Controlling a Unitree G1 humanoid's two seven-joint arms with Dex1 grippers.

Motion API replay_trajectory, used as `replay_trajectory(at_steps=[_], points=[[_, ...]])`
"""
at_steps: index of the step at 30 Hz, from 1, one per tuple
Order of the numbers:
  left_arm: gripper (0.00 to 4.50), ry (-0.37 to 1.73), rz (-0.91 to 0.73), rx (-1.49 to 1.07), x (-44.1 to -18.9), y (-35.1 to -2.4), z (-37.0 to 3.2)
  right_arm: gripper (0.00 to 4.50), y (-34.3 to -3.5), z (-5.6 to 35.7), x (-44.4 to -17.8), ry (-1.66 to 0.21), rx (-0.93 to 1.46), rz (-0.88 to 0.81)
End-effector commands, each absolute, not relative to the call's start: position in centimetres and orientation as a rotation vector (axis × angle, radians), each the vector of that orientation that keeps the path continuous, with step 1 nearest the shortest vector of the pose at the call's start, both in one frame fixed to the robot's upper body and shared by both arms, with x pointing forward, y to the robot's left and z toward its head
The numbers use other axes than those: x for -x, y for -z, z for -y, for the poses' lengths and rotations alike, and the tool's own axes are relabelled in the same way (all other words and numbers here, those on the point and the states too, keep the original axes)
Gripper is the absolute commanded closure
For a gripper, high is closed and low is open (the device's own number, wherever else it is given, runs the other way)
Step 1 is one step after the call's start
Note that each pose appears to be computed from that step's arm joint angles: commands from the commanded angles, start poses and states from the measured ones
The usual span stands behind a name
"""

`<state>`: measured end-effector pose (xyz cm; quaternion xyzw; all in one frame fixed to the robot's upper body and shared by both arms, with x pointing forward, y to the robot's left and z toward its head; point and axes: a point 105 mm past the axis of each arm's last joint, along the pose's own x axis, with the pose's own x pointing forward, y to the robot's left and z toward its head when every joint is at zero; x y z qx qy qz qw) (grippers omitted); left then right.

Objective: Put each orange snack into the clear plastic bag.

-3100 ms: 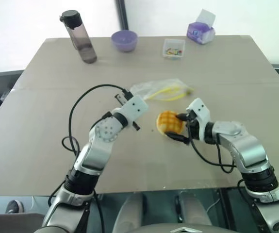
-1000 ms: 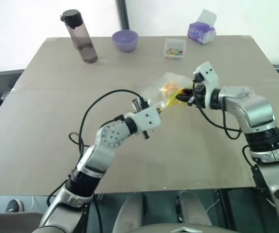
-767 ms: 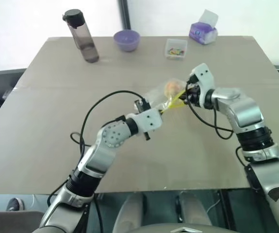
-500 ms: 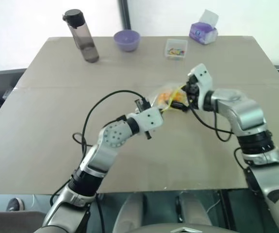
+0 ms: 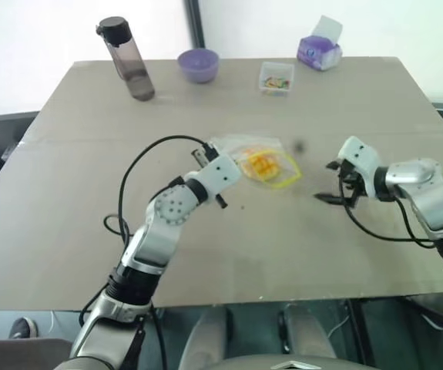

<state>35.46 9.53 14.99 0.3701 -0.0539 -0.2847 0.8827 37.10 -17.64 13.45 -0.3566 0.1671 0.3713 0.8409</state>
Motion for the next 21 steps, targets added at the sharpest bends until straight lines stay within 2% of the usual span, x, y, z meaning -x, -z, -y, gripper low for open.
replay_trajectory(at_steps=[1, 6, 11, 13, 16, 21], points=[[4.50, 0.589, 0.156, -0.767, -35.1, -16.0, -9.1, 0.07, -15.1, 15.6, -38.4, -0.760, 0.774, -0.212], [4.50, 0.585, 0.153, -0.770, -35.1, -16.0, -9.3, 0.07, -13.7, 12.7, -37.5, -0.857, 0.749, -0.196], [4.50, 0.583, 0.149, -0.768, -35.1, -15.9, -9.3, 0.07, -14.2, 11.8, -38.5, -0.810, 0.725, -0.149], [4.50, 0.583, 0.149, -0.768, -35.0, -15.9, -9.3, 0.57, -14.4, 12.0, -38.9, -0.784, 0.732, -0.135], [4.50, 0.580, 0.148, -0.769, -35.0, -16.0, -9.4, 1.81, -14.6, 12.1, -39.0, -0.780, 0.724, -0.135], [4.50, 0.575, 0.144, -0.773, -35.1, -15.9, -9.6, 4.33, -14.6, 11.8, -38.8, -0.791, 0.706, -0.132]])
